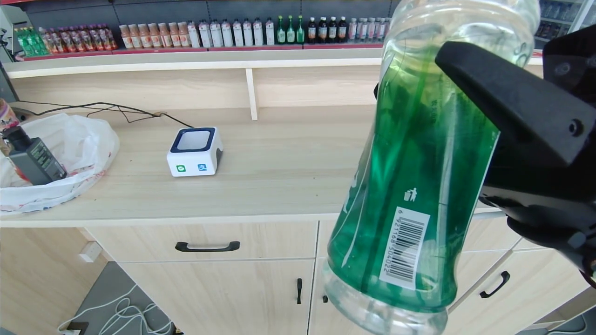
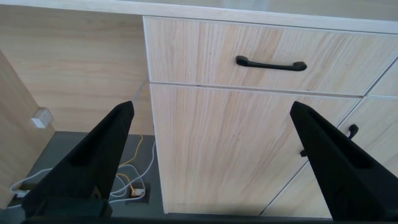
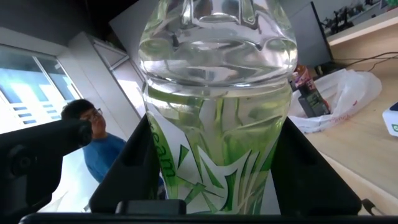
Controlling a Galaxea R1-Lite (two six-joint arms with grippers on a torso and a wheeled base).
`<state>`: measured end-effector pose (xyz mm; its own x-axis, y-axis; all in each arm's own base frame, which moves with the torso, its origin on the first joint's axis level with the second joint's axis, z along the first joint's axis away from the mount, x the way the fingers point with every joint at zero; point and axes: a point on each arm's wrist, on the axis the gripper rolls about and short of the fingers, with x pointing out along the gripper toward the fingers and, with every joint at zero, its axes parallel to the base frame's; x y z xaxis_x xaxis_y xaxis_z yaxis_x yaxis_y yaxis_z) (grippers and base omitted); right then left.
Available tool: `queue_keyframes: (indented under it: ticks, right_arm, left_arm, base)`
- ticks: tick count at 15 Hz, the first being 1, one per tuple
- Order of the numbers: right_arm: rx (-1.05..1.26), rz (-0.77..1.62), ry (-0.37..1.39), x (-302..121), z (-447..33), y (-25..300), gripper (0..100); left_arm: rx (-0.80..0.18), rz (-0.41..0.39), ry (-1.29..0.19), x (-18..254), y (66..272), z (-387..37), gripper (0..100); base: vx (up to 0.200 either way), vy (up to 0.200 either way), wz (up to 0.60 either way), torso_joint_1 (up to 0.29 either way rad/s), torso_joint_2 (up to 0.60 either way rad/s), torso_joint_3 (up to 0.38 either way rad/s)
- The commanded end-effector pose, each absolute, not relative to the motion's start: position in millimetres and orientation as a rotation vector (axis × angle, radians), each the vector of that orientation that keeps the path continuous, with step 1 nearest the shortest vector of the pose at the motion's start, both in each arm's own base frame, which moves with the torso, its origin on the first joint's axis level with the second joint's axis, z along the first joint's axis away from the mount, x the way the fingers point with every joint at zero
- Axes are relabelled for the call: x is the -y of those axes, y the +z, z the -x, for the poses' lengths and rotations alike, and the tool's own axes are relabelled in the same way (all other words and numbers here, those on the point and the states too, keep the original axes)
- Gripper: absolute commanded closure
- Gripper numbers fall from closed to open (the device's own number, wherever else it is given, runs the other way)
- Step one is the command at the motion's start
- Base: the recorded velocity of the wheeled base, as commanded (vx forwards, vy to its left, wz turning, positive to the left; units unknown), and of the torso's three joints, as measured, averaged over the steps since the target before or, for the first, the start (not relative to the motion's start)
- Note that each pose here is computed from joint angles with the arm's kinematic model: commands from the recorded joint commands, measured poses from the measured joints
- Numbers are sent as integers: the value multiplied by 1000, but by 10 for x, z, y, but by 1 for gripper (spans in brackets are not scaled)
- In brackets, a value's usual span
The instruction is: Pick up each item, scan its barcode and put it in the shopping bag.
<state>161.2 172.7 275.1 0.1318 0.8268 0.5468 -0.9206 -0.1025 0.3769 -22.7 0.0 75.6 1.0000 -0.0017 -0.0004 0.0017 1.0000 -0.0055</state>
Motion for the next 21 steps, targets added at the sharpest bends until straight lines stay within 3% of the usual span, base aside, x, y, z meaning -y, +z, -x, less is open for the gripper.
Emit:
queue_keyframes:
  ticks: [1, 12, 21]
  right_arm:
    - [160, -788, 1483, -1729, -1611, 2769, 100]
    - [233, -738, 1477, -1670, -1560, 2829, 100]
    - [384, -542, 1261, -1394, -1869, 2779, 100]
  left_arm:
    - [0, 6, -2, 0, 757, 227, 0]
    - [0, 6, -2, 0, 757, 227, 0]
    - [0, 6, -2, 0, 757, 227, 0]
  base:
    - [0, 0, 0, 0, 0, 0]
    - [0, 0, 0, 0, 0, 0]
    - [0, 0, 0, 0, 0, 0]
